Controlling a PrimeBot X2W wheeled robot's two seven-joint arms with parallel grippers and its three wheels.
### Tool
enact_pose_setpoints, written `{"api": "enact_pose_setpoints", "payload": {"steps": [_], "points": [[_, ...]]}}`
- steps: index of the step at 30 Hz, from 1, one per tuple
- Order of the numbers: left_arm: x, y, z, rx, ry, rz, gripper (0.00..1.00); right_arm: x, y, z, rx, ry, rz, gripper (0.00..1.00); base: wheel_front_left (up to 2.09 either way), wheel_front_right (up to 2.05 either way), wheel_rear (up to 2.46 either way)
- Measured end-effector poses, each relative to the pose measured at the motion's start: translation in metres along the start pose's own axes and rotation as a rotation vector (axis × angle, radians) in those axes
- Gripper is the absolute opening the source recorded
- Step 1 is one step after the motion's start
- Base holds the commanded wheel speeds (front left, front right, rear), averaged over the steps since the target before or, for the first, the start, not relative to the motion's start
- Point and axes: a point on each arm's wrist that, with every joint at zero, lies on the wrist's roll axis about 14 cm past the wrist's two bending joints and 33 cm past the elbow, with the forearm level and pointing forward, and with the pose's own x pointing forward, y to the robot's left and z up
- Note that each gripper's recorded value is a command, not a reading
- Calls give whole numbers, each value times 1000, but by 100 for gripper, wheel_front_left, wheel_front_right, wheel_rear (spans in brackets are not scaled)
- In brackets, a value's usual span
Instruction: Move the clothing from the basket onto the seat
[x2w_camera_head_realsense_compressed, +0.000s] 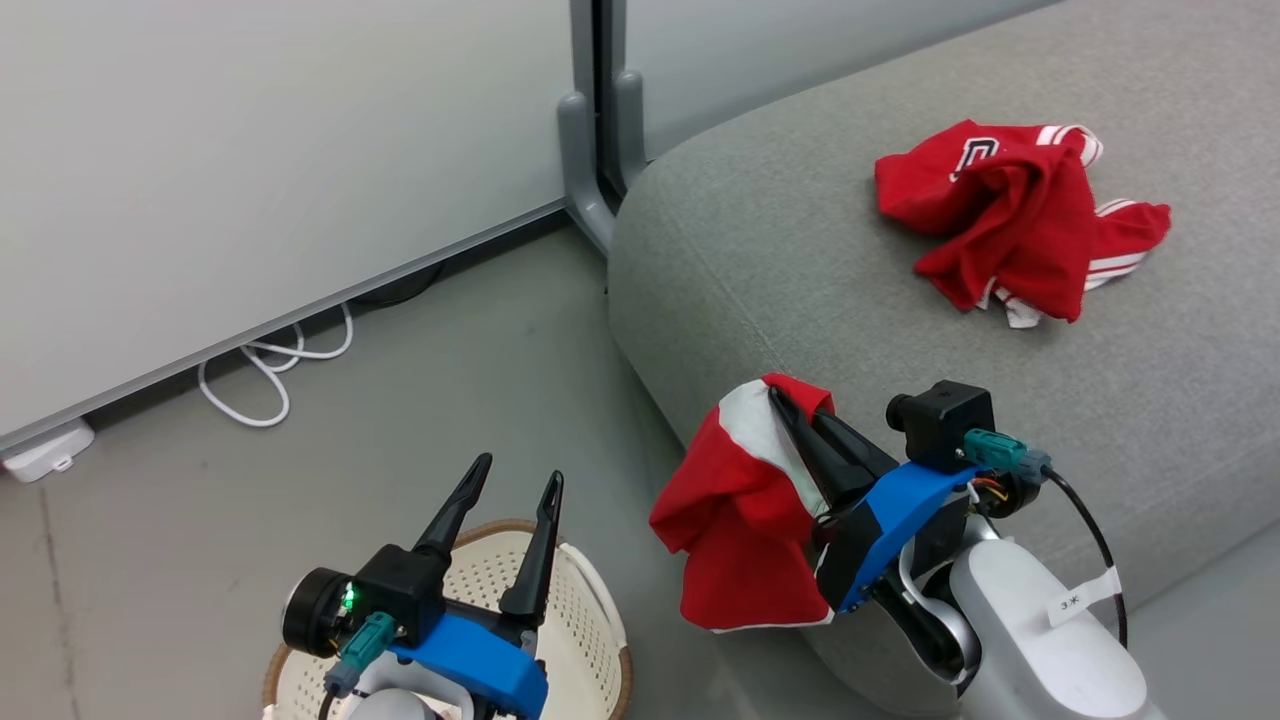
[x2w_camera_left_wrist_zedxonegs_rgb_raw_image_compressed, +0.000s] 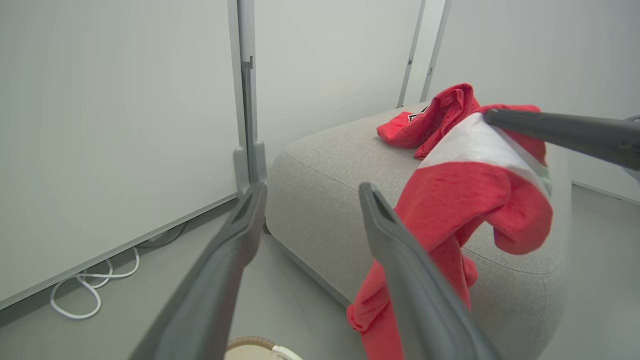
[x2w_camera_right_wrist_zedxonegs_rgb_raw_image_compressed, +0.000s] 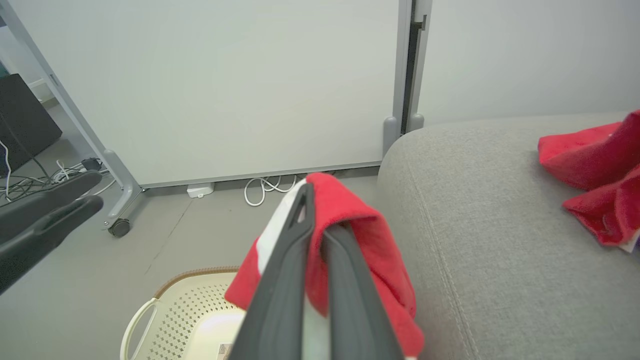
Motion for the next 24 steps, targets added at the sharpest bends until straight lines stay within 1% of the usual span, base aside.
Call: {"api": "enact_pose_setpoints", "payload": {"steps": [11, 16, 24], "points": [[23, -31, -12, -18, 29, -117, 100, -31, -41, -2, 11, -3, -136, 0, 0, 0, 0], [28, -39, -16, -24, 38, -147, 100, -36, -48, -5, 15, 4, -162, 0, 0, 0, 0], [30, -38, -18, -23, 40, -152, 100, -33, -51, -5, 25, 2, -174, 0, 0, 0, 0]]}}
